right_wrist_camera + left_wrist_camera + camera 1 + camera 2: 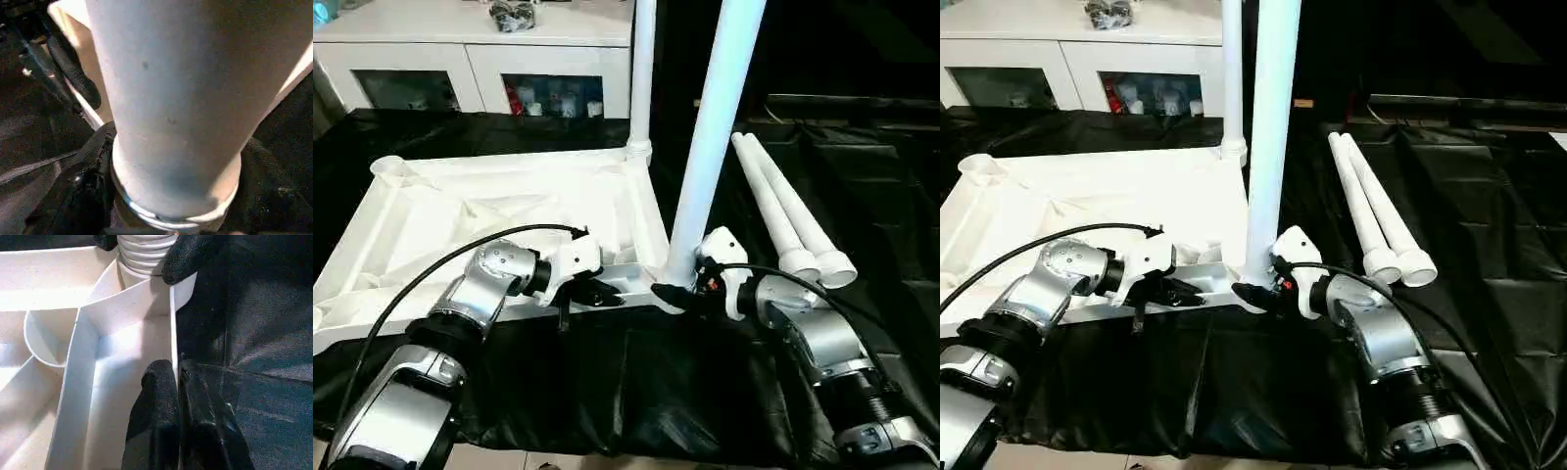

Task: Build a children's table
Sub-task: Rotate leg to tighten

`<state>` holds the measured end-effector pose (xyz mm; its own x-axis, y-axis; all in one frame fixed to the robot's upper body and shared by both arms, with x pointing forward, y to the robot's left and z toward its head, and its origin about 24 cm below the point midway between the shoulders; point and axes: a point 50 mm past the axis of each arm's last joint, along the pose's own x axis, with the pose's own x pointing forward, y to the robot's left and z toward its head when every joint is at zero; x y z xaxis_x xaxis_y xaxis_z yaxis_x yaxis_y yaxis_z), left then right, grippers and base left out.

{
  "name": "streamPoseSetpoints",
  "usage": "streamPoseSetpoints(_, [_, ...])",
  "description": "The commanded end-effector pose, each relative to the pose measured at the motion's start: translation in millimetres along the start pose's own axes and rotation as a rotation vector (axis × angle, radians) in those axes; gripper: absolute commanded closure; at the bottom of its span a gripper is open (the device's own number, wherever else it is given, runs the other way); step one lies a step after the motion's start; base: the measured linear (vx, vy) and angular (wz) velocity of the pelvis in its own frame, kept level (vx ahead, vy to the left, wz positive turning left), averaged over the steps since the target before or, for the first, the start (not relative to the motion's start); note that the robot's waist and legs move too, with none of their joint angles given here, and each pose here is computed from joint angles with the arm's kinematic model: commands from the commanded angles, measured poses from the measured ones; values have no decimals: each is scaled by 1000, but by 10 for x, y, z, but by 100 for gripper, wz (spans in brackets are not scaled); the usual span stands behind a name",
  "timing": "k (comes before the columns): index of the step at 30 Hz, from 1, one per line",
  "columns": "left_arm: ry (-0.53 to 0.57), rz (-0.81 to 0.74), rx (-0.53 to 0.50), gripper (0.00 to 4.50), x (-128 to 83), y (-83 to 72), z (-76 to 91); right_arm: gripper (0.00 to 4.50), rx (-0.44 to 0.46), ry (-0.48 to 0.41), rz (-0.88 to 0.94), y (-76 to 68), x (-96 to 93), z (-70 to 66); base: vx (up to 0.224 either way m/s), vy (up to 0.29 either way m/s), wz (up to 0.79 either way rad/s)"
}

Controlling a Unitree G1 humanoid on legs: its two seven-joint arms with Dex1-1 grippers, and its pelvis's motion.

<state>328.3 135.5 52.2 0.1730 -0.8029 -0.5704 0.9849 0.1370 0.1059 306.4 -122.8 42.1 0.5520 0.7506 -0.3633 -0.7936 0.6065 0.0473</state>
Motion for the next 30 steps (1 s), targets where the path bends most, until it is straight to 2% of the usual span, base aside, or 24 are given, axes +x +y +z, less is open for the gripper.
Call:
streamPoseSetpoints(1, [53,93,-40,450,193,18,-10,173,84,-16,-72,41,162,-28,0,0,0])
streamPoseSetpoints(2, [51,99,-44,450,203,21,-3,173,87,-17,-78,41,169,-30,0,0,0])
streamPoseSetpoints(3, [19,175,-81,450,351,48,96,173,129,-23,-150,61,273,-49,0,0,0])
streamPoseSetpoints(5, [-10,238,-118,450,491,61,196,174,153,-24,-208,99,387,-50,0,0,0])
streamPoseSetpoints(8, [-42,309,-174,450,690,53,346,174,202,-52,-271,195,597,28,0,0,0])
streamPoseSetpoints(10, [-42,312,-169,450,770,25,396,174,220,-98,-265,271,714,146,0,0,0])
streamPoseSetpoints(13, [-39,307,-141,450,779,16,406,174,231,-118,-269,284,759,220,0,0,0])
streamPoseSetpoints(15, [-40,292,-110,450,728,23,386,118,193,-128,-280,236,724,245,0,0,0])
streamPoseSetpoints(16, [-41,290,-105,450,719,24,381,118,190,-131,-280,228,716,246,0,0,0])
streamPoseSetpoints(17, [-62,246,-59,450,611,29,343,101,140,-139,-256,145,606,241,0,0,0])
streamPoseSetpoints(19, [-72,223,-45,450,566,27,328,86,119,-137,-240,116,557,237,0,0,0])
streamPoseSetpoints(21, [-69,183,-8,450,455,33,274,64,76,-129,-195,33,429,230,0,0,0])
streamPoseSetpoints(22, [-69,178,-6,450,445,33,268,64,71,-129,-190,26,417,228,0,0,0])
streamPoseSetpoints(23, [-67,130,8,450,341,32,212,64,29,-117,-141,-38,301,215,0,0,0])
streamPoseSetpoints(26, [-60,60,15,450,217,19,146,64,-6,-100,-46,-73,172,193,0,0,0])
streamPoseSetpoints(30, [-40,-7,25,450,136,-7,87,64,-42,-70,27,-78,101,162,0,0,0])
